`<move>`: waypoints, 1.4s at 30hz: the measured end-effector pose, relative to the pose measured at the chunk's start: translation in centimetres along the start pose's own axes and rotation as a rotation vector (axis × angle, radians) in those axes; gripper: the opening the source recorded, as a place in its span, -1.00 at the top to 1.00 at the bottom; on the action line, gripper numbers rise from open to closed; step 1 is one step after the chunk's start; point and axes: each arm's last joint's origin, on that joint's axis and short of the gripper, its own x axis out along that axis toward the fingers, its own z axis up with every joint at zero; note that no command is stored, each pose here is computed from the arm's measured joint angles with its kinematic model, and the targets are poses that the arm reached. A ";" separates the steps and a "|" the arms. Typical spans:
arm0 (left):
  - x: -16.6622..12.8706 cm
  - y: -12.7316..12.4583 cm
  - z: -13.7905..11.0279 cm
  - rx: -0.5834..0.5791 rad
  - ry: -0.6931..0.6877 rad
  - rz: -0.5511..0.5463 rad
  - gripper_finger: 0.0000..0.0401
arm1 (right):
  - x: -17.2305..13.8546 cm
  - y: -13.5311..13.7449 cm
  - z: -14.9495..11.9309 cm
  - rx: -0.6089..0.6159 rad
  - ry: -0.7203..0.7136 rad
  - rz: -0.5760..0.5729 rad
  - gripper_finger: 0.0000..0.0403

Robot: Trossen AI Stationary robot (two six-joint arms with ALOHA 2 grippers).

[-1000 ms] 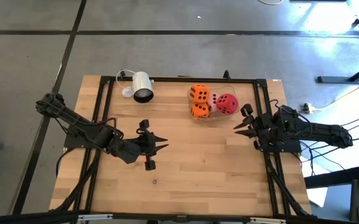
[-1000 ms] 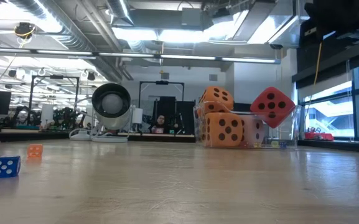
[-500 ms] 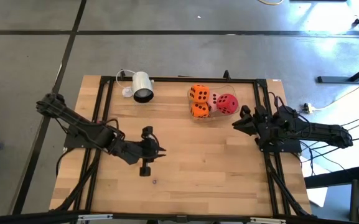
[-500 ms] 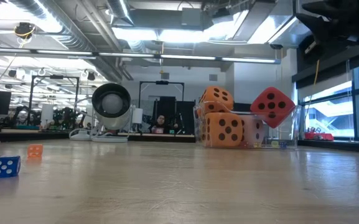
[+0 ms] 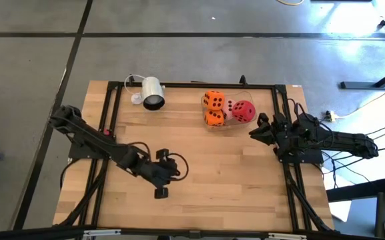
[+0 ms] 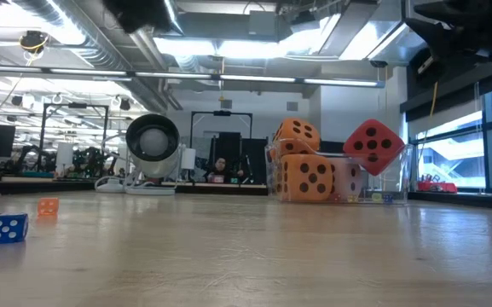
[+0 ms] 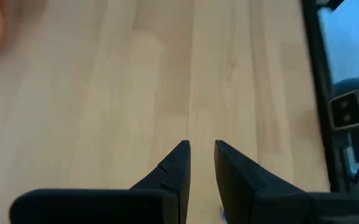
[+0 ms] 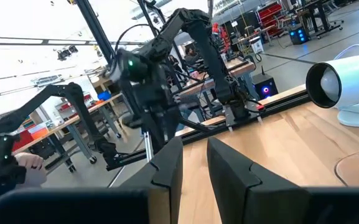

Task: Pick & Place Dice
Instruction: Put the small orange die into the transparent bin

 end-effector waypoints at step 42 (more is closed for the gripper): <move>8.8 5.8 -5.0 -0.375 0.706 0.240 0.36 | 0.0 0.0 0.0 0.000 0.001 0.000 0.63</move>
